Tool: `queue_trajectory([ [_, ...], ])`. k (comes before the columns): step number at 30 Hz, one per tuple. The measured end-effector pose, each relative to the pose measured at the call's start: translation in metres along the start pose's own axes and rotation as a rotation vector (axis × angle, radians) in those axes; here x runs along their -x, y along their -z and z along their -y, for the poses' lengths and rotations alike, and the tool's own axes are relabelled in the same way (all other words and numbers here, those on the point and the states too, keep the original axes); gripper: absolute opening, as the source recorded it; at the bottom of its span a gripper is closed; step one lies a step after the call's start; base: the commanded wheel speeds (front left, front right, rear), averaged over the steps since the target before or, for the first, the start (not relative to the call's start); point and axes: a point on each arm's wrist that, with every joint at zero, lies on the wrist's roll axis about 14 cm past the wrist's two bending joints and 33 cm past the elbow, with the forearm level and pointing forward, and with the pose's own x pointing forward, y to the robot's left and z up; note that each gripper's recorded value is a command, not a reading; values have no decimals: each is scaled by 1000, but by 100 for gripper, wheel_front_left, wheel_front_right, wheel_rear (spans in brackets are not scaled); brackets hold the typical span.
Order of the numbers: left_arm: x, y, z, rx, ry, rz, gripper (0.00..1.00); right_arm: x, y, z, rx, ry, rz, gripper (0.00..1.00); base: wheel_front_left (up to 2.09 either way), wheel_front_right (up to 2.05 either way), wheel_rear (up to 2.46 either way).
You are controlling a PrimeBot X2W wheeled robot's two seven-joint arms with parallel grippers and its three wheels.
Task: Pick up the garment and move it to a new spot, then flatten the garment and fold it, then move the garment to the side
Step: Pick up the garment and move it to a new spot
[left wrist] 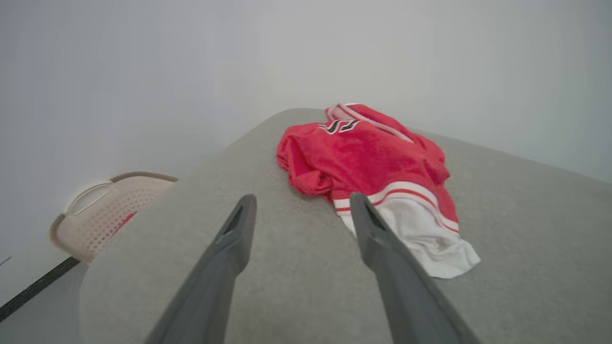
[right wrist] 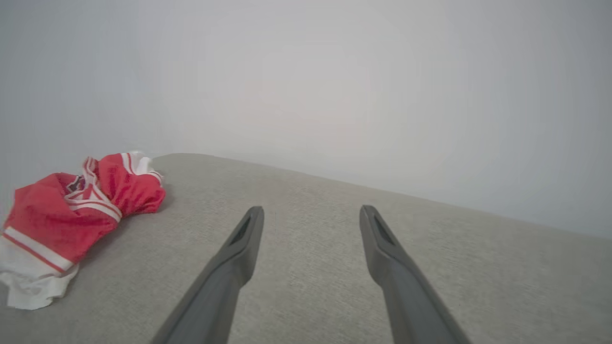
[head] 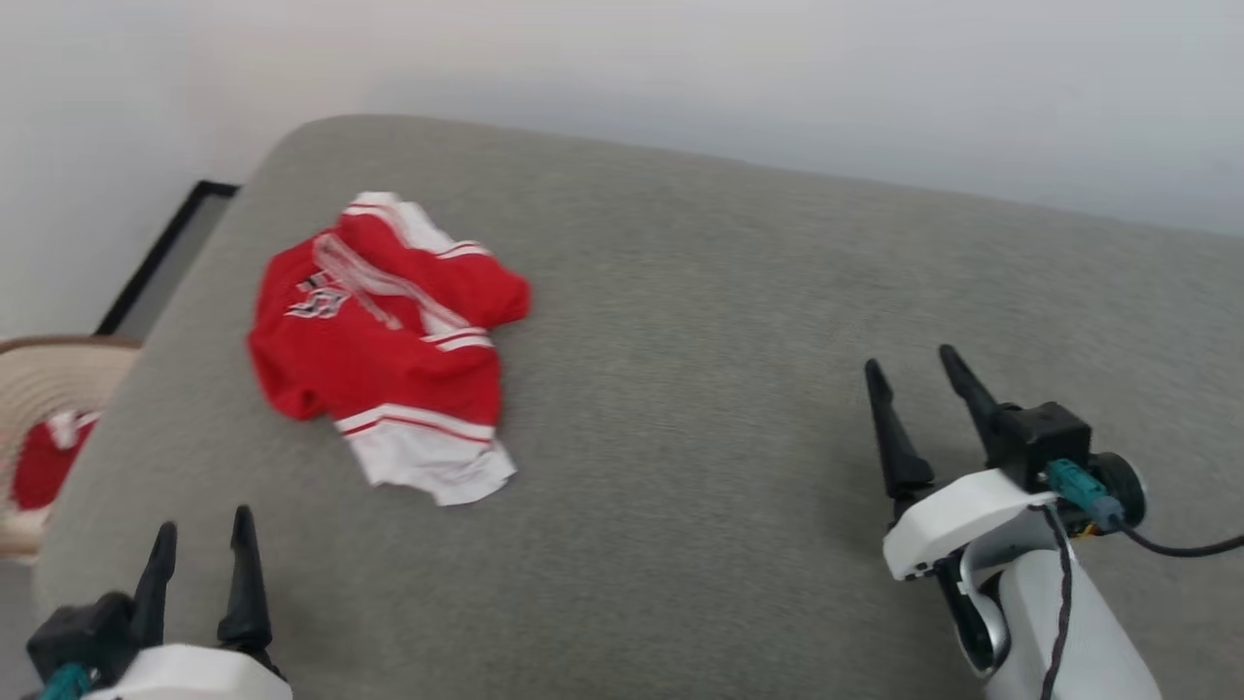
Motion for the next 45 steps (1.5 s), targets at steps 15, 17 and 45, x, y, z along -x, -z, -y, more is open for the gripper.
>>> queue_trajectory([
  [15,74,3,-67,60,-266,23,100,-26,5,-120,-56,-325,-23,100,0,0,0],
  [17,73,4,-66,55,-258,19,100,-26,5,-119,-59,-325,-22,100,0,0,0],
  [45,-164,21,50,-127,326,-466,100,30,44,63,-160,178,-66,100,0,0,0],
])
